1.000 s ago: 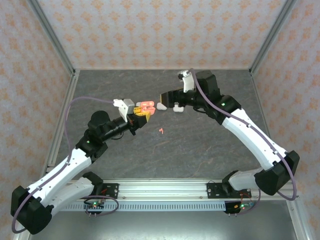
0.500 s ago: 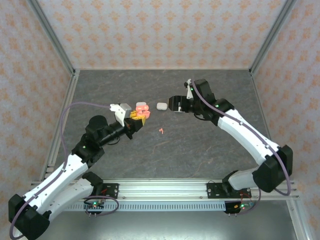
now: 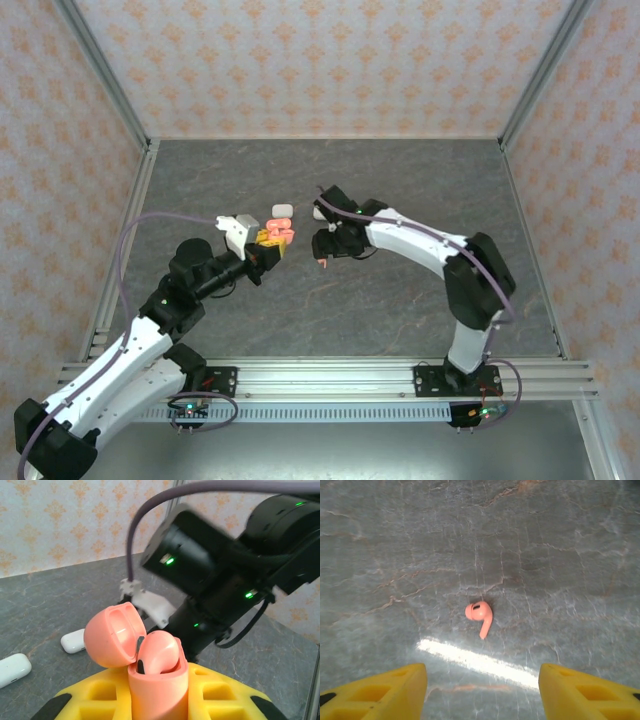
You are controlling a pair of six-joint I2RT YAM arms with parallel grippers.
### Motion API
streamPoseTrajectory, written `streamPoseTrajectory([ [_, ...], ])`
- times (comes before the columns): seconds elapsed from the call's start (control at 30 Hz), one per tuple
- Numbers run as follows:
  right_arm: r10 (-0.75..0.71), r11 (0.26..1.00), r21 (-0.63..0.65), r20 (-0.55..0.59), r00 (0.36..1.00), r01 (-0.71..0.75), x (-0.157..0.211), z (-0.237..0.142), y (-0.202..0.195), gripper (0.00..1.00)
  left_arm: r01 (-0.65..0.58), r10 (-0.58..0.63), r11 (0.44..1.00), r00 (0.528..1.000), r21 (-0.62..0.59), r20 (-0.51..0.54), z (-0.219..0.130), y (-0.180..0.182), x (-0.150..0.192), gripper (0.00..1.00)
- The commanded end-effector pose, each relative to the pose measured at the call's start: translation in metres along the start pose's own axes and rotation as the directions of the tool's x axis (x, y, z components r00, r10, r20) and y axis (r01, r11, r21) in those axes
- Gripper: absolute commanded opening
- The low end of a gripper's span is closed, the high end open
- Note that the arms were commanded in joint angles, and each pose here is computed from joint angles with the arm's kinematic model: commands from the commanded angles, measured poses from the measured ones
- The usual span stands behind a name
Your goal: Insert wireless bluetooth earbuds into charging case
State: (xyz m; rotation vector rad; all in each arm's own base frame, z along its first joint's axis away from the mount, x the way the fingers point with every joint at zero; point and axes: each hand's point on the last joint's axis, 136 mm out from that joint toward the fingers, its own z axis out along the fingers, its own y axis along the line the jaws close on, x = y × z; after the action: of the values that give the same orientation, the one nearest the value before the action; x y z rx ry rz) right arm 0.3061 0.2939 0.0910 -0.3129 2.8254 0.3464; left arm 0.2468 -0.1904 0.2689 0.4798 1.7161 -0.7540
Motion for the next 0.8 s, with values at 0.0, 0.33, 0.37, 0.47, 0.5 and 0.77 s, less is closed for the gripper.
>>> streamPoseTrajectory([
  [0.0, -0.073, 0.99, 0.118, -0.029, 0.997, 0.076, -0.003, 0.011, -0.003, 0.58, -0.032, 0.032, 0.999, 0.999, -0.006, 0.007, -0.003, -0.001, 0.0, 0.0],
  [0.33, -0.125, 0.975, 0.169, -0.102, 0.987, 0.141, 0.003, 0.046, -0.002, 0.5, -0.037, 0.037, 0.999, 0.999, -0.013, 0.003, -0.004, 0.0, 0.002, 0.0],
  [0.37, -0.128, 0.975, 0.171, -0.105, 0.986, 0.144, 0.003, 0.047, -0.002, 0.49, -0.037, 0.037, 0.999, 0.999, -0.013, 0.003, -0.004, 0.0, 0.002, 0.0],
  [0.47, -0.14, 0.97, 0.18, -0.125, 0.982, 0.161, 0.005, 0.052, -0.002, 0.47, -0.037, 0.037, 0.999, 0.999, -0.014, 0.006, -0.004, 0.0, 0.002, 0.0],
  [0.5, -0.145, 0.969, 0.183, -0.131, 0.981, 0.167, 0.005, 0.053, -0.002, 0.46, -0.037, 0.037, 0.999, 0.999, -0.014, 0.008, -0.003, 0.0, 0.001, 0.0],
  [0.77, -0.161, 0.962, 0.199, -0.149, 0.976, 0.189, 0.007, 0.065, -0.004, 0.43, -0.037, 0.037, 0.999, 0.999, -0.011, -0.002, -0.003, 0.0, 0.004, 0.0],
])
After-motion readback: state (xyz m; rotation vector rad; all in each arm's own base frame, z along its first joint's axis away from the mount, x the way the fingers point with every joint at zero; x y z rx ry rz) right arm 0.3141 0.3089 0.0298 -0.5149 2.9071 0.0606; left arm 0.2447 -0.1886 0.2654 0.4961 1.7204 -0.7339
